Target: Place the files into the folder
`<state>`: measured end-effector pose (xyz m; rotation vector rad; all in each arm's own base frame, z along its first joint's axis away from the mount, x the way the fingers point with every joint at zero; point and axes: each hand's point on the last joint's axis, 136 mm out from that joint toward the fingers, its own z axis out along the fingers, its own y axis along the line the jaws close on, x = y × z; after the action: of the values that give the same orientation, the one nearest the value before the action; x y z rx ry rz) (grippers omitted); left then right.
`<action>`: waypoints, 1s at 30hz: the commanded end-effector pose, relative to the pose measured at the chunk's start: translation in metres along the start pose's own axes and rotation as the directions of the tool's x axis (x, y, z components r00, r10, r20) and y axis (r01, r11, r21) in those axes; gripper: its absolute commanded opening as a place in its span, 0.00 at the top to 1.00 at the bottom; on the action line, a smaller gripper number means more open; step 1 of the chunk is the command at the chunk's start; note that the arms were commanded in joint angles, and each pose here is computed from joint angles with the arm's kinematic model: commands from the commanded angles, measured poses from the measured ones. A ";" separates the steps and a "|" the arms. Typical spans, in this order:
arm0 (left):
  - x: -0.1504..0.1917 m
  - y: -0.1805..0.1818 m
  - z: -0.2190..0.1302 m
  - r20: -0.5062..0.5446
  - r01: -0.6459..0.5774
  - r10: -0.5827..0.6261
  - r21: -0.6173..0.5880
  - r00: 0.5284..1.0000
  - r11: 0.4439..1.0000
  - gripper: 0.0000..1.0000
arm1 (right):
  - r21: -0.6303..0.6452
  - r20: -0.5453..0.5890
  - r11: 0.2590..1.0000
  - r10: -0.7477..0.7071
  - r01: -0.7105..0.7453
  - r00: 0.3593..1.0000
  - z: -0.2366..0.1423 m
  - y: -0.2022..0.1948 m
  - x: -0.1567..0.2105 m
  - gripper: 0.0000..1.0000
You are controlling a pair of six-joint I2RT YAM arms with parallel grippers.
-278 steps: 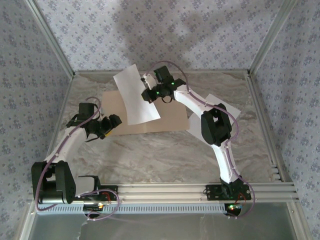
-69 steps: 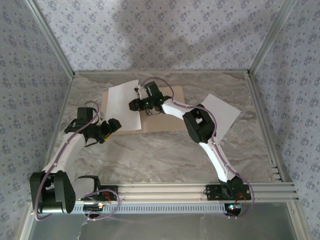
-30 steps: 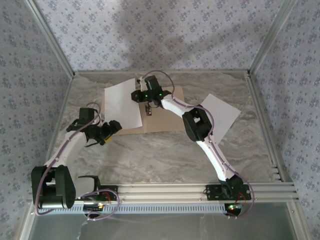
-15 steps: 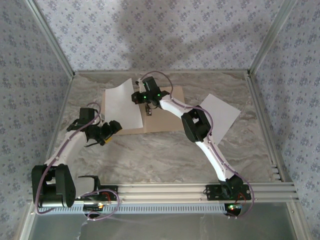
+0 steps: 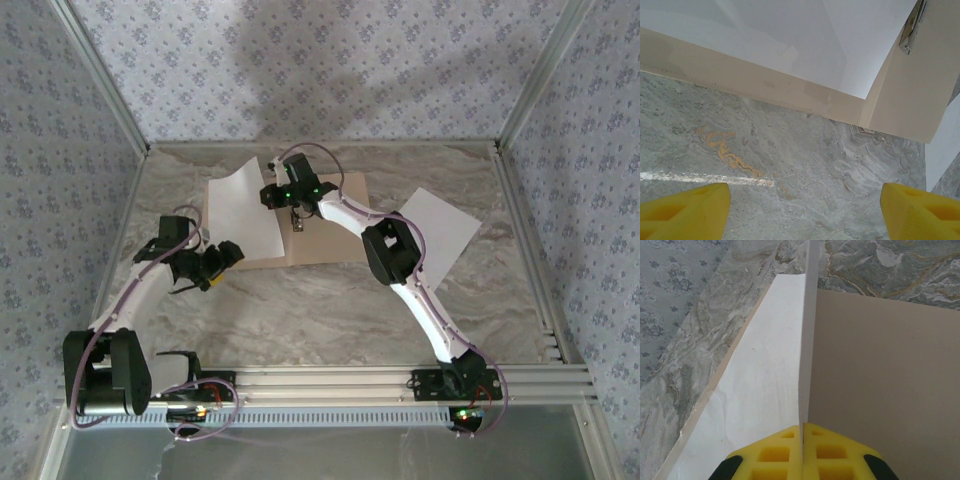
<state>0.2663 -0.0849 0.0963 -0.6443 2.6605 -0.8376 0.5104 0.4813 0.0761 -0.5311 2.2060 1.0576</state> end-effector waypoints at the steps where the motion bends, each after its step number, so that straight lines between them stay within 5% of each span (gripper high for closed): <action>1: 0.002 0.000 -0.005 0.006 -0.019 0.019 0.002 1.000 1.000 0.21 | -0.045 0.006 0.999 -0.004 0.004 1.000 -0.001 0.011 -0.001 0.94; 23: -0.004 -0.001 -0.012 0.044 -0.018 0.018 -0.014 0.999 1.000 0.22 | -0.131 -0.024 0.991 -0.009 0.006 1.000 -0.007 0.032 0.015 0.94; 30: -0.004 -0.003 -0.014 0.044 -0.019 0.019 -0.010 0.999 1.000 0.22 | -0.132 -0.024 0.990 0.036 -0.038 0.999 -0.010 0.033 0.015 0.83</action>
<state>0.2651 -0.0808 0.1022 -0.6404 2.6378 -0.8050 0.4810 0.4844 0.0482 -0.5628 2.2484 1.1747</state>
